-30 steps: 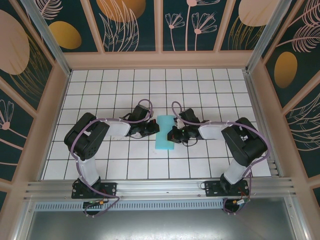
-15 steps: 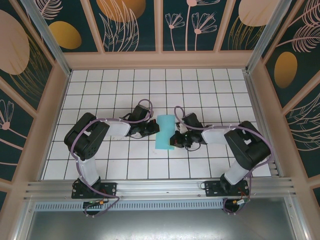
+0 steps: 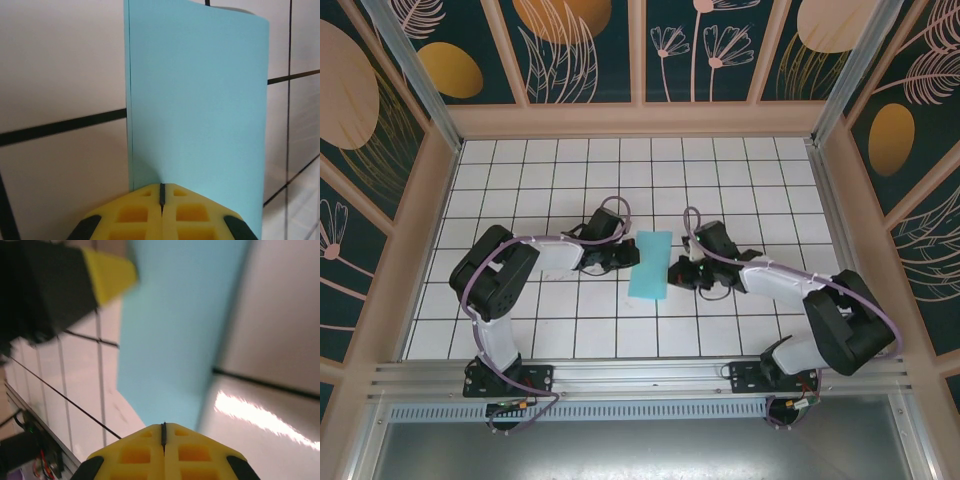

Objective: Fold a paper plane with a square sheet of paper (pick it up from the middle)
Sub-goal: First fold in half a square sheet of paper at the center of the table.

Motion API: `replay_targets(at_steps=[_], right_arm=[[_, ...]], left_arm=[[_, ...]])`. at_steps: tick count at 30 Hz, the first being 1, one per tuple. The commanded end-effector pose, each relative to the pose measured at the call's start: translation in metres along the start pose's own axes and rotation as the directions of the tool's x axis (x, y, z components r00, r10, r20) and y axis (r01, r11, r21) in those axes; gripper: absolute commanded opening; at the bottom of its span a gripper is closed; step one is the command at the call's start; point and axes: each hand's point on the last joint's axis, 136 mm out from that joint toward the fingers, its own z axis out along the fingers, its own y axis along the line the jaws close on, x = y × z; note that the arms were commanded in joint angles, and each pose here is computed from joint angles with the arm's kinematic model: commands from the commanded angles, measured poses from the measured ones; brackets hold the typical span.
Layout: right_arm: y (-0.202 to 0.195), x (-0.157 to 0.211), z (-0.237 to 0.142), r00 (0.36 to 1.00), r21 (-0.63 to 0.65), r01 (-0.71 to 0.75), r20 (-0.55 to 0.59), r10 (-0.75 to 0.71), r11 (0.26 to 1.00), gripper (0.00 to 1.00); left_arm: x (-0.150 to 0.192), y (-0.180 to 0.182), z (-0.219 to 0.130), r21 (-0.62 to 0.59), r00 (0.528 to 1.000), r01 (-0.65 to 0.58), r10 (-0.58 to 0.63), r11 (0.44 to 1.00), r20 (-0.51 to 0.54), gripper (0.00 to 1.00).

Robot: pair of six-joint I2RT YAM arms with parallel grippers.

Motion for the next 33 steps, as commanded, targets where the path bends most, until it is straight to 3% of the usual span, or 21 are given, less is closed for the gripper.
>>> replay_targets(at_steps=[1, 6, 13, 21, 24, 30, 33], right_arm=[[0.004, -0.036, 0.004, 0.996, 0.014, -0.024, 0.092, 0.023, 1.0, 0.0], [0.008, -0.068, 0.029, 0.991, -0.005, -0.055, 0.122, 0.055, 0.998, 0.0], [0.011, -0.096, 0.059, 0.992, -0.016, -0.059, 0.109, 0.061, 0.998, 0.0], [-0.016, -0.09, 0.078, 0.989, 0.059, -0.129, 0.084, 0.124, 0.99, 0.0], [-0.021, -0.087, 0.078, 0.985, 0.066, -0.152, 0.087, 0.146, 0.986, 0.0], [-0.007, -0.085, 0.074, 0.981, -0.023, -0.172, 0.09, 0.173, 0.985, 0.0], [0.003, -0.088, 0.065, 0.978, -0.066, -0.169, 0.115, 0.176, 0.983, 0.0]], left_arm=[[0.009, 0.069, -0.009, -0.315, 0.993, -0.12, 0.109, 0.942, -0.053, 0.0], [-0.019, 0.043, -0.019, -0.273, 0.962, -0.271, 0.272, 0.923, -0.033, 0.0], [-0.036, 0.008, -0.027, -0.171, 0.945, -0.321, 0.327, 0.932, 0.007, 0.0], [-0.049, -0.016, -0.05, -0.106, 0.977, -0.161, 0.173, 0.981, 0.121, 0.0], [-0.046, -0.033, -0.064, -0.008, 0.982, -0.085, 0.085, 0.996, 0.168, 0.01], [-0.022, -0.045, -0.08, 0.152, 0.98, 0.114, -0.137, 0.982, 0.147, 0.09], [-0.008, -0.06, -0.075, 0.223, 0.978, 0.16, -0.186, 0.962, 0.098, 0.09]])
